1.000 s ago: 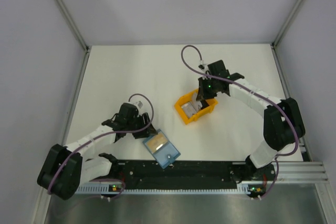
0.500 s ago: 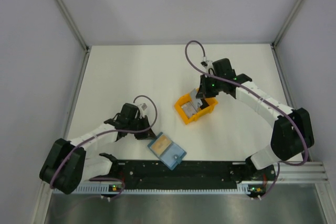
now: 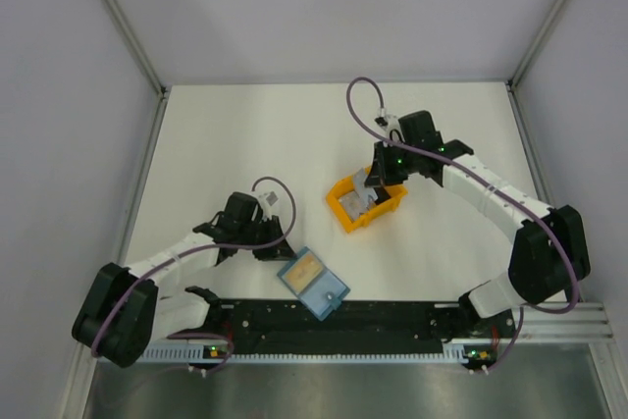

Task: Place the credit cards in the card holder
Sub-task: Pick up the credit card from the storage box, then insert the credit card into the card holder.

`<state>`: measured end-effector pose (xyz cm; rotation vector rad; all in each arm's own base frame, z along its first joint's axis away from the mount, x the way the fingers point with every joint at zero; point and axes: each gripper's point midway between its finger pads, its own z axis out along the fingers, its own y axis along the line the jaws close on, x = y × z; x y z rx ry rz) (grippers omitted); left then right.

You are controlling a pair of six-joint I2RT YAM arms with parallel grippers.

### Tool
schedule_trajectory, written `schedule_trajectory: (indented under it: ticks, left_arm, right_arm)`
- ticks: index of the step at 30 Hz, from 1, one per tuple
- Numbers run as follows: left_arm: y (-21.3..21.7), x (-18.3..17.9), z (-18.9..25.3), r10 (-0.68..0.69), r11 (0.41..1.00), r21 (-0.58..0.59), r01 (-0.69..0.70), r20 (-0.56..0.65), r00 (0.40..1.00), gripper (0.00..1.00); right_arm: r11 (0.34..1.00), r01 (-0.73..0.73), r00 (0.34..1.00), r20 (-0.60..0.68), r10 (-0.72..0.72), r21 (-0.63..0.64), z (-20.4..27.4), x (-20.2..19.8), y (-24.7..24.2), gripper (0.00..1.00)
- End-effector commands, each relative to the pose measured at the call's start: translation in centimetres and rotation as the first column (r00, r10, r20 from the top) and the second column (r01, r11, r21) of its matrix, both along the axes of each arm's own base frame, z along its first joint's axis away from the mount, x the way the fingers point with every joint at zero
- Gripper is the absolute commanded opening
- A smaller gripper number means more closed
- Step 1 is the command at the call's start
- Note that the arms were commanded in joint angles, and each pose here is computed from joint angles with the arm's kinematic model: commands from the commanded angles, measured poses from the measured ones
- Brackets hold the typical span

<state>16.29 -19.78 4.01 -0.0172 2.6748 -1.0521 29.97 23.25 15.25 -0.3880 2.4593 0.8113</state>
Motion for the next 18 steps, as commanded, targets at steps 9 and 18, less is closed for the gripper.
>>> schedule_trajectory:
  ticks: [9,18]
  left_arm:
    - [-1.3,1.9,2.1,-0.038,0.998,-0.043,0.042,0.09,0.995,0.0]
    - [0.5,5.9,4.4,0.078,0.992,0.078,-0.097,0.222,0.972,0.0]
  right_arm:
    - [0.962,-0.225,0.974,0.048,0.22,0.156,2.6,-3.0,2.6,0.0]
    - [0.899,-0.397,0.918,0.072,0.391,0.185,2.2,-6.3,5.2,0.0]
